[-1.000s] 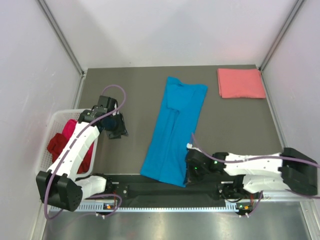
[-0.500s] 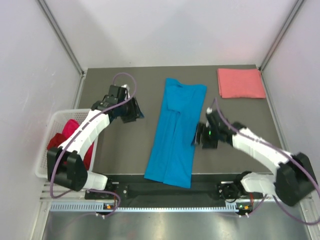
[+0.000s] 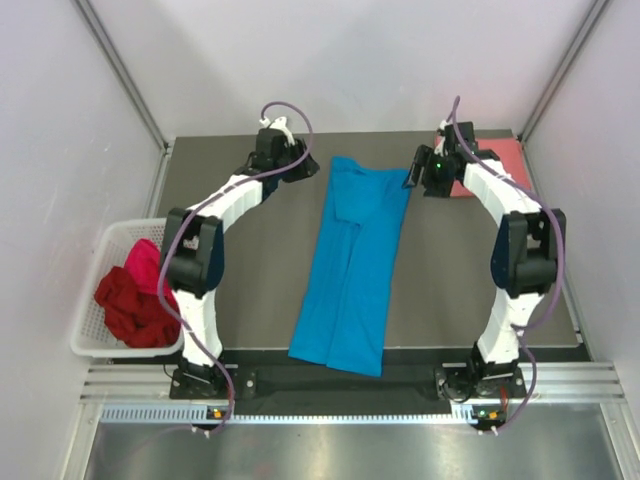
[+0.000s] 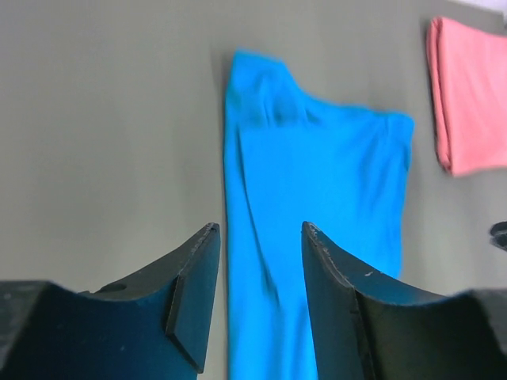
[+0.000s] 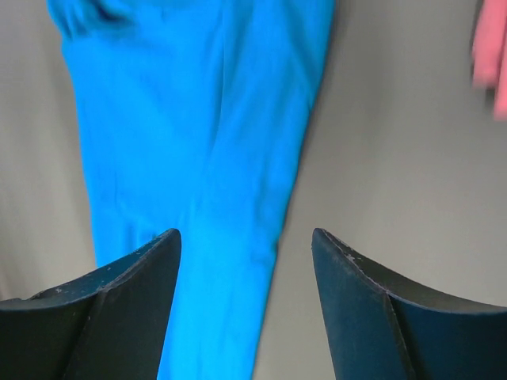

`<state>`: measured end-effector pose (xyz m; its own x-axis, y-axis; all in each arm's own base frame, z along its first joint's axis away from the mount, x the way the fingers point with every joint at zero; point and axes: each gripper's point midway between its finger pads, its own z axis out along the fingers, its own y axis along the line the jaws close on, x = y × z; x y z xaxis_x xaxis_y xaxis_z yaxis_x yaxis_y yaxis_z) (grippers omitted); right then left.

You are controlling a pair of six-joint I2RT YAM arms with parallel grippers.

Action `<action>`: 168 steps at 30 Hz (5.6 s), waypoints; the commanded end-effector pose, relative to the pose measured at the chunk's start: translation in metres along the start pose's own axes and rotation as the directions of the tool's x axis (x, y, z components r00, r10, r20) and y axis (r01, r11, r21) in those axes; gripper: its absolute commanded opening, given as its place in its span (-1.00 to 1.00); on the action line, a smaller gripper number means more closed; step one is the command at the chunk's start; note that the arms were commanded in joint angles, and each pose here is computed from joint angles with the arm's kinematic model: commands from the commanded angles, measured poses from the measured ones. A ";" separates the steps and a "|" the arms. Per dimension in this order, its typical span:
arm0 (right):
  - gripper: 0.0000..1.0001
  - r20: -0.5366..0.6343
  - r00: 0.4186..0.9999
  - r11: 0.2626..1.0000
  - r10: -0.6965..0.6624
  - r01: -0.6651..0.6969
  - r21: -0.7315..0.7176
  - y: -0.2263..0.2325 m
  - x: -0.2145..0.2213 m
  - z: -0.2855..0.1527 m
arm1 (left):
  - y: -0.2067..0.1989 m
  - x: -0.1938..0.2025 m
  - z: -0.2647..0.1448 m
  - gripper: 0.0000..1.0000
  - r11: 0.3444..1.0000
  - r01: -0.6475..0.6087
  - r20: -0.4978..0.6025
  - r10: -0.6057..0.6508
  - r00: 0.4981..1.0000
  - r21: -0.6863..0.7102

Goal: Fold and stack the t-shirts
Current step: Fold the tshirt

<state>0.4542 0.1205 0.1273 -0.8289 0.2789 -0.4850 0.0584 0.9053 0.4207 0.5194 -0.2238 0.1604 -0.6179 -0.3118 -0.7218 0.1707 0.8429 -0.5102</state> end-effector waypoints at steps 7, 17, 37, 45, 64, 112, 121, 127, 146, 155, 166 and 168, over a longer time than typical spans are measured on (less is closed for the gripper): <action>0.32 0.093 0.995 0.999 -0.030 0.033 -0.024 -0.002 -0.067 0.057 | -0.005 -0.040 0.103 0.01 0.986 -0.095 0.157 0.073 0.985 0.135; 0.15 0.089 0.996 1.000 0.013 -0.011 -0.025 -0.022 -0.071 0.094 | 0.017 -0.032 0.148 0.05 0.980 0.012 0.152 -0.043 0.987 0.200; 0.18 0.056 0.994 0.990 0.097 -0.091 -0.104 -0.037 -0.073 0.135 | 0.016 0.009 0.187 -0.08 0.935 0.210 0.055 -0.235 0.970 0.287; -0.74 0.104 0.986 0.956 0.133 -0.100 -0.275 -0.002 -0.100 0.152 | 0.033 -0.012 0.184 -1.00 0.916 0.277 0.112 -0.320 0.941 0.290; 0.21 0.297 0.934 0.915 0.197 -0.067 -0.397 0.057 -0.183 0.134 | 0.078 -0.087 0.165 0.39 0.970 0.225 0.289 -0.242 0.926 0.090; -0.05 -0.378 0.923 0.962 -0.078 -0.029 -0.270 -0.005 0.330 -0.091 | 0.006 0.315 -0.232 0.06 0.967 0.159 -0.613 -0.250 0.749 -0.201; -0.06 -0.397 0.914 0.966 -0.082 -0.026 -0.259 -0.012 0.345 -0.097 | 0.012 0.342 -0.242 0.07 0.953 0.201 -0.643 -0.300 0.704 -0.226; -0.07 -0.414 0.907 0.968 -0.073 -0.035 -0.248 -0.019 0.356 -0.094 | 0.009 0.348 -0.239 0.07 0.949 0.222 -0.653 -0.315 0.688 -0.224; -0.09 -0.445 0.894 0.968 -0.062 -0.055 -0.246 -0.022 0.368 -0.085 | 0.017 0.368 -0.244 -0.37 0.939 0.203 -0.698 -0.342 0.629 -0.278; -1.00 -0.454 0.887 0.967 -0.088 -0.034 -0.252 -0.025 0.376 -0.086 | 0.024 0.374 -0.253 -1.00 0.944 0.160 -0.712 -0.322 0.624 -0.288; -1.00 -0.442 0.892 0.960 -0.097 -0.033 -0.278 -0.025 0.383 -0.106 | 0.011 0.388 -0.279 -1.00 0.952 0.136 -0.724 -0.298 0.621 -0.275; -1.00 -0.421 0.901 0.954 -0.106 -0.028 -0.299 -0.019 0.377 -0.111 | 0.006 0.383 -0.279 -1.00 0.952 0.143 -0.716 -0.298 0.631 -0.271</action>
<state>0.0841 0.1733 0.0158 -0.9877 0.0390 -0.1516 -0.0689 0.7612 0.6449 0.0804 -0.2273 0.0147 -0.9937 -0.1118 0.0038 -0.0976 0.8504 -0.5170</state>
